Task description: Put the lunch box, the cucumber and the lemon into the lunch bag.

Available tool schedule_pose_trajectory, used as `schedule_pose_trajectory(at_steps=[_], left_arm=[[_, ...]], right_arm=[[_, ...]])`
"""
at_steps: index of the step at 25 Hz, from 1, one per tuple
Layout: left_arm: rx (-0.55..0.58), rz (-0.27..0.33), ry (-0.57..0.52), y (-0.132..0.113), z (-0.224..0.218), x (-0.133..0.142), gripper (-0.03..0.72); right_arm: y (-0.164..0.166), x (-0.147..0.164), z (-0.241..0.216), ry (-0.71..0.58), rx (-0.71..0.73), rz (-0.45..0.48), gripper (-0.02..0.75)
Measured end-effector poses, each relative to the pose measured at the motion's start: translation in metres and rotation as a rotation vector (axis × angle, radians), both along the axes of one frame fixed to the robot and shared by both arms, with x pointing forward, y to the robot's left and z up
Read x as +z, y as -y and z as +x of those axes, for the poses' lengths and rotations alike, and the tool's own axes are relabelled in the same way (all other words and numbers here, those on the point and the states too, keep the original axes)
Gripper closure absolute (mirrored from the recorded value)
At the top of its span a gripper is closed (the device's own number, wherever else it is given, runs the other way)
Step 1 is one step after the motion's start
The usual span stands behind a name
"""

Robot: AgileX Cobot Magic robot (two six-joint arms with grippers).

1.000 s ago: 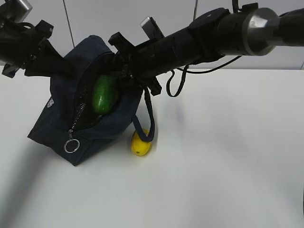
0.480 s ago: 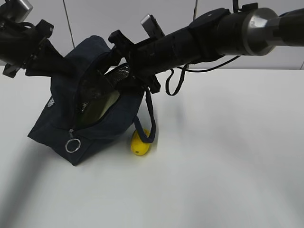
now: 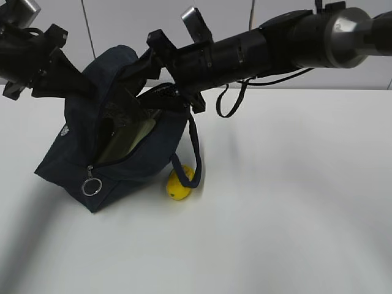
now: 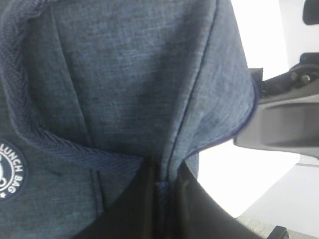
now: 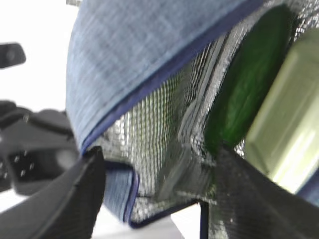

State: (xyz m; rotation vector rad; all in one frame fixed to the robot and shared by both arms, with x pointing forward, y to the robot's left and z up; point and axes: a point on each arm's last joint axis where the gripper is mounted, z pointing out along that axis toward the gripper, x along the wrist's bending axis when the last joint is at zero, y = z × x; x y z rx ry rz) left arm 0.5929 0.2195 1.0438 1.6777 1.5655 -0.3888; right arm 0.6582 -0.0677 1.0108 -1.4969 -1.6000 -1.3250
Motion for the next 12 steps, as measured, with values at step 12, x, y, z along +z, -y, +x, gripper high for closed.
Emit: schedule_pose_trajectory(at_steps=[12], left_arm=[[0.084, 0.015, -0.002, -0.016, 0.006, -0.001, 0.671]], right_arm=[[0.024, 0.008, -0.011, 0.063, 0.141, -0.195, 0.222]])
